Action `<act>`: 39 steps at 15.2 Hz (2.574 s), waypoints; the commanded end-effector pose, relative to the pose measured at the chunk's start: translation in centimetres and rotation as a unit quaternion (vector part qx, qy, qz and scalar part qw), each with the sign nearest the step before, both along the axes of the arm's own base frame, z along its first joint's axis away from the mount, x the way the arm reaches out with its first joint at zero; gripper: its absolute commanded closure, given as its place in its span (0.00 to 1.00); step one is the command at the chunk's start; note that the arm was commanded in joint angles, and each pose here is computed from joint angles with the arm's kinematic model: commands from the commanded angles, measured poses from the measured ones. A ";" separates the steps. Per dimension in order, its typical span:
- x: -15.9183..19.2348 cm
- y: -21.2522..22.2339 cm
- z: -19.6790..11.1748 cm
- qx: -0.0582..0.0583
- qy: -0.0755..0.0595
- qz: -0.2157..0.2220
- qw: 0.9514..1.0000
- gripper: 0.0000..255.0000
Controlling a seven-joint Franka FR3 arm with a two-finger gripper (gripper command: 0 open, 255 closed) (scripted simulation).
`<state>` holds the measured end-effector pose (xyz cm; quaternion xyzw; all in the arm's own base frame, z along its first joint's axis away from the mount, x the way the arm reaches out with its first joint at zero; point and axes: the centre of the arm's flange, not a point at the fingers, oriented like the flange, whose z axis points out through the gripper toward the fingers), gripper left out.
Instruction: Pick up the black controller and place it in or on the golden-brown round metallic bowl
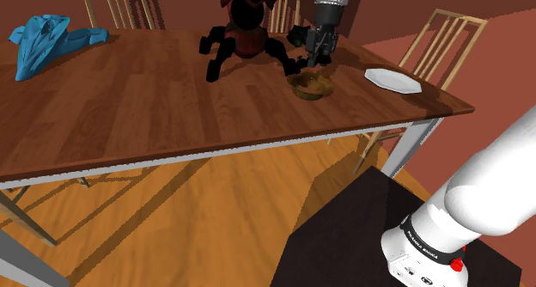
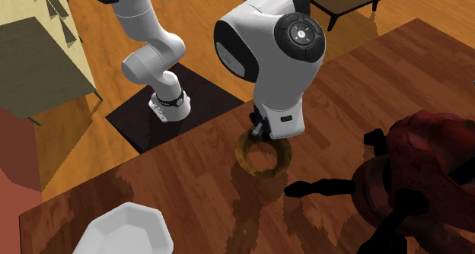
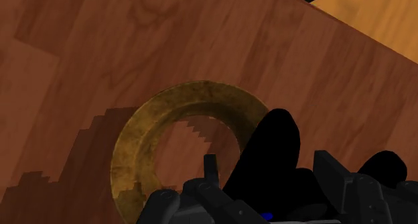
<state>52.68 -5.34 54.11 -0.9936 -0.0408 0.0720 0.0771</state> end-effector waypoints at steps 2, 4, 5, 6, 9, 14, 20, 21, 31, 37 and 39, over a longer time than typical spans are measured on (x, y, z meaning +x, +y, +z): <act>0.0 -3.8 -0.2 0.000 0.000 0.001 1.000 1.00; 0.0 -5.3 -0.7 0.000 0.000 0.001 1.000 1.00; 0.0 -5.3 -1.3 0.000 0.000 0.001 1.000 1.00; 0.0 -5.3 -1.8 0.000 0.000 0.001 1.000 1.00; 0.0 -5.3 -3.4 0.000 0.000 0.001 1.000 1.00; 0.0 -5.3 -6.0 0.000 0.000 0.001 1.000 1.00; 0.0 -5.3 -6.2 0.000 0.000 0.001 1.000 1.00; 0.0 -5.3 -6.2 0.000 0.000 0.001 1.000 1.00; 0.6 -5.8 -2.4 0.000 0.000 0.001 1.000 0.00; 0.8 -6.0 -1.4 0.000 0.000 0.001 1.000 0.00; 0.8 -6.0 -1.4 0.000 0.000 0.001 1.000 0.00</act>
